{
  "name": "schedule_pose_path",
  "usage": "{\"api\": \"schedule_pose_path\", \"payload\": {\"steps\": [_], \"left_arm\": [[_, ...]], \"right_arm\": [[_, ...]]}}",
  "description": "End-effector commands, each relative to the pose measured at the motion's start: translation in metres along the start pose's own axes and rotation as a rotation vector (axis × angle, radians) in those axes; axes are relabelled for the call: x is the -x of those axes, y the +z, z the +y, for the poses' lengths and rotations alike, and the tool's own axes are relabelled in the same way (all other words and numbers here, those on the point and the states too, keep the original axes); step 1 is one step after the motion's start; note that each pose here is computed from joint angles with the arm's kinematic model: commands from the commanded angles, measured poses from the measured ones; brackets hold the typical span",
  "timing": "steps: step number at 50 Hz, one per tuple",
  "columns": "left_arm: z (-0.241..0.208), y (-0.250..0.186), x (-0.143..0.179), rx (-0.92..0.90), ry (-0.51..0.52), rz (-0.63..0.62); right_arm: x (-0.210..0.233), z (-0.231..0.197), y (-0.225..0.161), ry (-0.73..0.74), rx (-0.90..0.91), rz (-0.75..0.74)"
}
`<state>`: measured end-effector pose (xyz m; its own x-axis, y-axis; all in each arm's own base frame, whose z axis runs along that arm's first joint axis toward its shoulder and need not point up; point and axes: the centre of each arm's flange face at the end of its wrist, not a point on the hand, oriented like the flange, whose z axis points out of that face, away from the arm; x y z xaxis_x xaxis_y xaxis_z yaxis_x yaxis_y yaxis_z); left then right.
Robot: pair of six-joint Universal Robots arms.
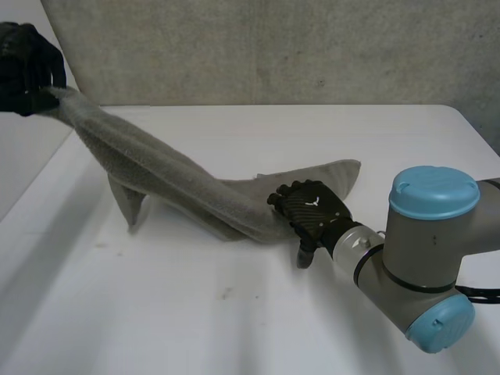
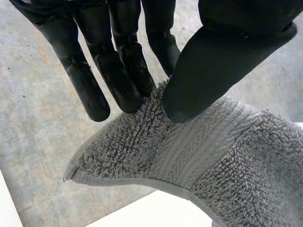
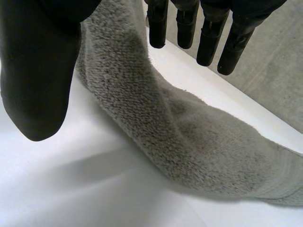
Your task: Fold the towel.
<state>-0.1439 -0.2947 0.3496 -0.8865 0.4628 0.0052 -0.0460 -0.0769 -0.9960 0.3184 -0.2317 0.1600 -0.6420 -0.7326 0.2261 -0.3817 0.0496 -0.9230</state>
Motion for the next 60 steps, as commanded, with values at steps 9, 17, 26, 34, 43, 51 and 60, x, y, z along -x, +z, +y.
{"api": "schedule_pose_path", "payload": {"steps": [9, 17, 26, 34, 43, 51, 60], "left_arm": [[-0.004, 0.006, -0.023, -0.021, -0.009, -0.035], [-0.017, 0.007, -0.029, -0.059, 0.002, -0.042], [-0.017, 0.005, -0.033, -0.054, -0.001, -0.035], [-0.012, 0.005, -0.034, -0.037, -0.015, -0.03], [-0.009, 0.006, -0.034, -0.031, -0.034, -0.029], [-0.003, 0.006, -0.031, -0.015, -0.039, -0.036], [0.009, 0.01, -0.026, 0.018, -0.055, -0.041]], "right_arm": [[-0.016, 0.004, -0.013, 0.055, 0.106, 0.029], [-0.026, 0.011, -0.031, 0.088, 0.15, 0.041], [-0.018, 0.002, -0.054, 0.11, 0.162, -0.058], [0.001, 0.017, -0.045, 0.17, 0.247, -0.181], [0.007, 0.024, 0.014, 0.217, 0.232, -0.196], [-0.02, -0.004, 0.051, 0.172, 0.11, -0.07], [-0.023, -0.008, 0.09, 0.151, 0.078, -0.062]]}}
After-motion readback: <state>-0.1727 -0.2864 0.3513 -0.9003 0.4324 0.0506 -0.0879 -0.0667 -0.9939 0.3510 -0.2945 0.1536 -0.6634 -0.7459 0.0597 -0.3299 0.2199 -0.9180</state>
